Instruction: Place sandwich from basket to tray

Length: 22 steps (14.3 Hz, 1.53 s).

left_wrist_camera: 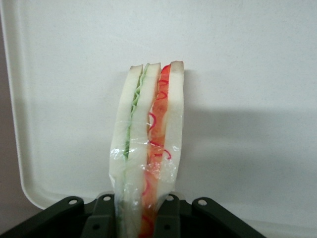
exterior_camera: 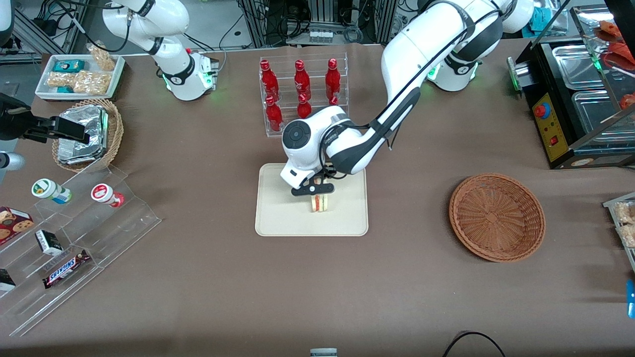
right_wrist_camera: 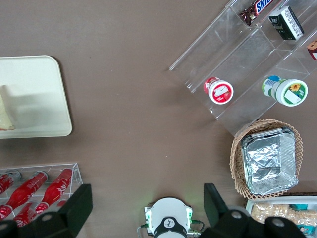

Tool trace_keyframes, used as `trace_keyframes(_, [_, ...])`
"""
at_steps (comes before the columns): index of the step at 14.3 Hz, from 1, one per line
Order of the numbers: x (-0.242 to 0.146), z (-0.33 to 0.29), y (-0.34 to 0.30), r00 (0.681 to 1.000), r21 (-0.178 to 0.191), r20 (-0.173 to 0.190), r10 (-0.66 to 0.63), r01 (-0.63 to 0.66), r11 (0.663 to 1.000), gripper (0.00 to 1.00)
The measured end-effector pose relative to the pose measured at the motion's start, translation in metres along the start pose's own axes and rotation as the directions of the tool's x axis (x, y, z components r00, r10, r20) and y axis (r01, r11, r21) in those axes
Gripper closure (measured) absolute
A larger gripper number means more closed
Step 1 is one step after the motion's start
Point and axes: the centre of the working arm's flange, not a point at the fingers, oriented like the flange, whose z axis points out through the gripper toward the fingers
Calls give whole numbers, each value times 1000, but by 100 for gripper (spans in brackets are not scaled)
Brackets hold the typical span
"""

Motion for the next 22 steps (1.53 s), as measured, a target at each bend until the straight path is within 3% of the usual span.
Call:
trace_keyframes(3, [-7,8,10,1000,-20,-8,11,-12,1000,64])
trace_keyframes(10, [4,-16,14,998,-49,-65,-8,5,999,1])
trace_keyframes(16, [43,-127,-53,990,-6,-126,-63,63,998,0])
trace_keyframes(17, [54,-149,-79,992,8,-112,-50,52,999,0])
trace_keyframes(22, [92,-239,-241,997,44,77,33,-36,998,0])
